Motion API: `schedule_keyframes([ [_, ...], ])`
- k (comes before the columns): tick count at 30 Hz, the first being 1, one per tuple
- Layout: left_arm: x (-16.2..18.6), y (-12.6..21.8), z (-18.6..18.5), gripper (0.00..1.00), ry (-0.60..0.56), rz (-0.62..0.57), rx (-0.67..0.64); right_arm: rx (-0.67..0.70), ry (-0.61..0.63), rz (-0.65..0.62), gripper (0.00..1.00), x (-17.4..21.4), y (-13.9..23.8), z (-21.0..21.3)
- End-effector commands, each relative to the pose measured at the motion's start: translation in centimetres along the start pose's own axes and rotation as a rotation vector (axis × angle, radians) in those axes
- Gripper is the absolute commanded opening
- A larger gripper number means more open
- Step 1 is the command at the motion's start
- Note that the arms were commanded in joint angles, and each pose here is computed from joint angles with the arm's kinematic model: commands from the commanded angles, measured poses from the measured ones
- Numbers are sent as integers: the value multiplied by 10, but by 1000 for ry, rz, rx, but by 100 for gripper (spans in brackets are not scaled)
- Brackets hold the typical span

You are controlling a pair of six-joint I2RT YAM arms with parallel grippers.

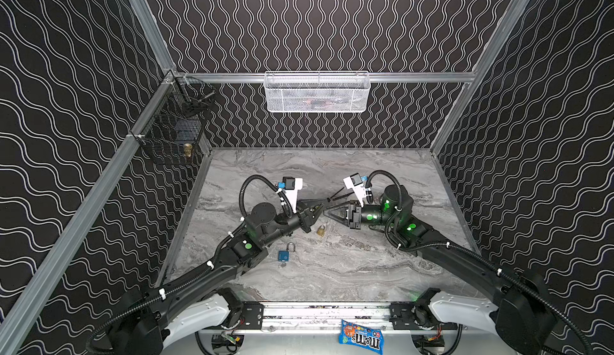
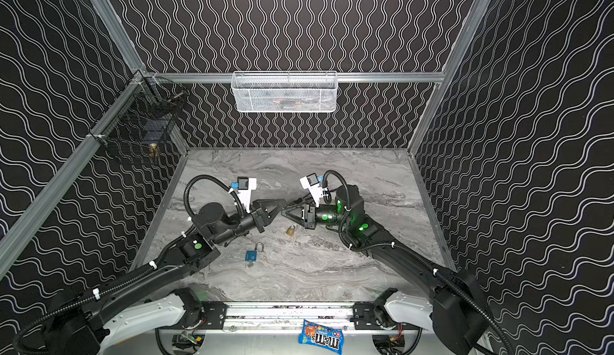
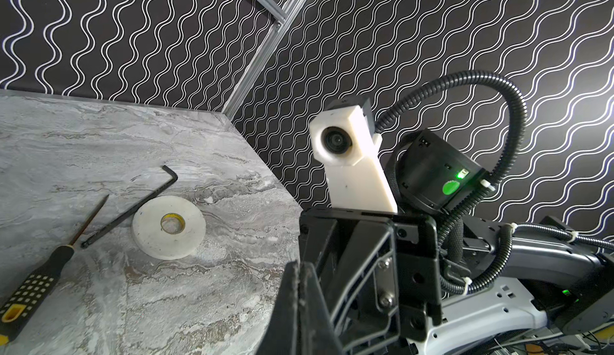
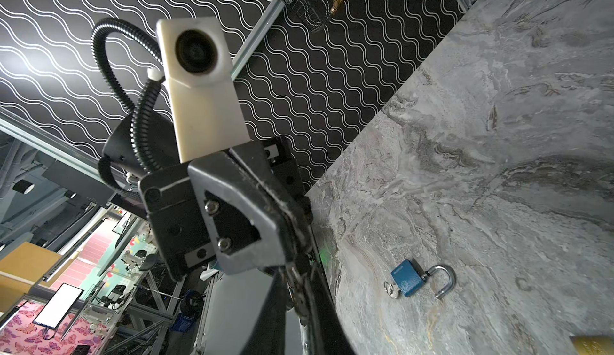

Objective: Unlock with the key

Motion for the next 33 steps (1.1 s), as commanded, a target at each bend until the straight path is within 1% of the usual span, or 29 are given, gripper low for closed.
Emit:
schedule_keyframes([
  [1,-8,1,-7,0,-33,-23,21,-51,43,-21,10,-6,0,11],
  [7,-5,2,-4,0,-34,-16,10,-40,46,-32,0,-9,1,10],
  [15,-6,-1,-6,0,-34,-8,15,-22,43,-41,0,-10,3,8],
  [16,-6,-1,-6,2,-32,-10,16,-18,42,-41,0,-9,3,8],
  [18,-9,0,-8,18,-38,-16,21,-2,37,-40,0,-8,5,5],
  [20,-12,2,-8,31,-37,-25,5,8,33,-33,0,-6,6,3],
  [21,-14,3,-6,35,-36,-30,-11,17,29,-27,0,-5,7,1],
  [25,-18,6,1,46,-32,-30,-75,62,-2,2,0,3,11,-8],
  [26,-17,7,5,47,-34,-24,-99,82,-17,14,0,8,13,-11],
  [29,-14,11,21,49,-26,6,-207,146,-53,33,0,17,22,-22],
  [31,-9,12,32,56,-19,41,-281,196,-82,47,0,25,28,-31],
  [33,-1,14,47,60,-10,97,-374,250,-115,57,0,36,35,-42],
])
Point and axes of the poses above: each gripper's point midway between its finger pads, its own y axis back along the fingers, its own z axis along the line the jaws close on, x = y × z, the point moved 1 cm from there along y, back along the fingers, and after that the axes turned 4 degrees about y, right-handed, at the moved point
